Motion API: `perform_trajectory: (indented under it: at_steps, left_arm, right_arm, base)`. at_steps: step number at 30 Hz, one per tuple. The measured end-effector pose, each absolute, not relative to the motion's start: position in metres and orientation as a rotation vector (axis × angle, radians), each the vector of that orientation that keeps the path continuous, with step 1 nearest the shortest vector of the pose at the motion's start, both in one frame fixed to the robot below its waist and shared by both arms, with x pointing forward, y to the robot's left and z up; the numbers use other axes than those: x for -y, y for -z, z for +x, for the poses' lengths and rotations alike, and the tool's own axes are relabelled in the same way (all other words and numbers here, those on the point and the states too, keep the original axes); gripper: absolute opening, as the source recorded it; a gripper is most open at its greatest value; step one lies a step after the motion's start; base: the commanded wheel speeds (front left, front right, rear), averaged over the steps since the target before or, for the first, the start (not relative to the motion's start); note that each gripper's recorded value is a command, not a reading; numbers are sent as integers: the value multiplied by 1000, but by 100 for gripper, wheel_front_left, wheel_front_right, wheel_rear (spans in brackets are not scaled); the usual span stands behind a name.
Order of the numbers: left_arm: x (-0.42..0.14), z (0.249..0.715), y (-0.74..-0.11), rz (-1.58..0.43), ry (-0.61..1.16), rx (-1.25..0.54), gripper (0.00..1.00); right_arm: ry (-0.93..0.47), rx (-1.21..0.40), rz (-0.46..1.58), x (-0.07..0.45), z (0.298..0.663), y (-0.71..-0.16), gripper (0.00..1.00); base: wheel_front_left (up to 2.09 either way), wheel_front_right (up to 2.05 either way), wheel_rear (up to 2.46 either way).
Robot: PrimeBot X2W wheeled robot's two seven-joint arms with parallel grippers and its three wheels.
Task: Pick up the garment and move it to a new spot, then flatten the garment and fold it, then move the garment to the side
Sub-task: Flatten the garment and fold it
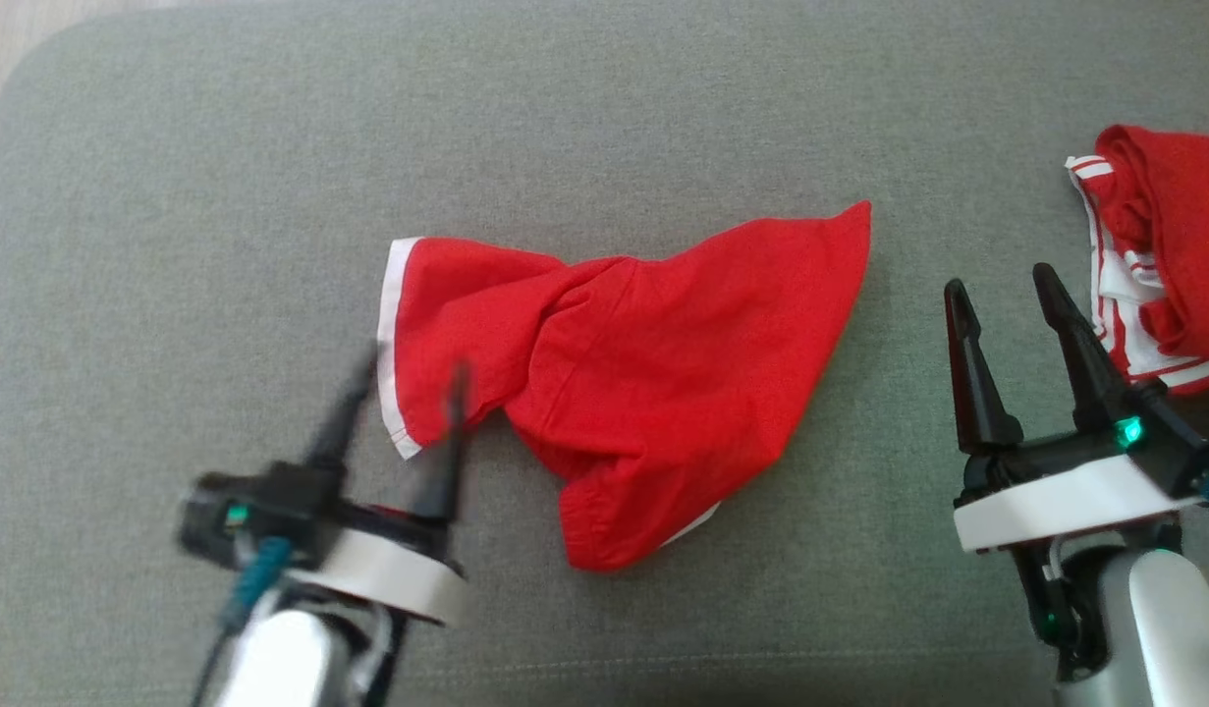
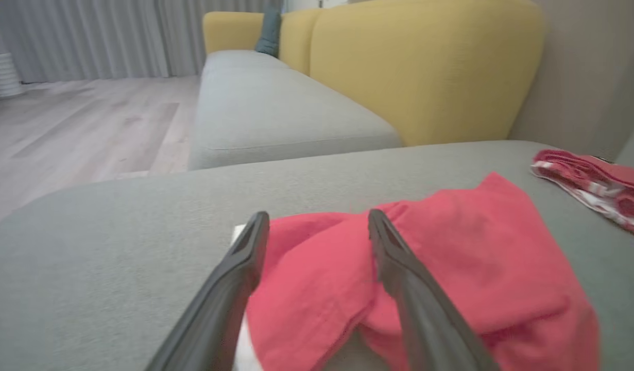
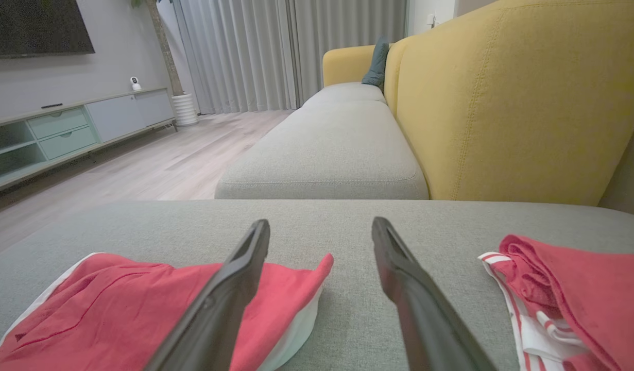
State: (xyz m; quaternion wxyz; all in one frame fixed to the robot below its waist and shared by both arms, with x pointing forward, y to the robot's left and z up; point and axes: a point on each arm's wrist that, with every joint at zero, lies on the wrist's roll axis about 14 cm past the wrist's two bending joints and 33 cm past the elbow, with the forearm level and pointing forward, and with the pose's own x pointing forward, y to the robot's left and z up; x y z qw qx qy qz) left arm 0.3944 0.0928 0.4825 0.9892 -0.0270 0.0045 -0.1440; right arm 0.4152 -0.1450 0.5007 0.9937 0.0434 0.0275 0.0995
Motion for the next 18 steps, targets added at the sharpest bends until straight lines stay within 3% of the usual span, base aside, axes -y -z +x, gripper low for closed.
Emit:
perform_trajectory:
  at_steps: [8,14,15,16,18]
  left_arm:
    - [-18,364,-467,-93,576,-136,100]
    - [3,349,-438,-97,664,-265,100]
    - [5,348,-436,-100,671,-280,84]
    - [6,348,-433,-102,675,-290,0]
    - [7,350,-431,-104,680,-295,0]
  right_arm:
    - [-196,-69,101,143,416,-496,100]
    - [-180,-82,102,148,414,-491,100]
    - [-175,-83,101,149,414,-491,100]
    - [-171,-85,101,150,414,-490,100]
    - [-164,-87,101,153,413,-490,100]
  base:
    - [0,0,0]
    - [0,0,0]
    - [0,0,0]
    - [0,0,0]
    - [0,0,0]
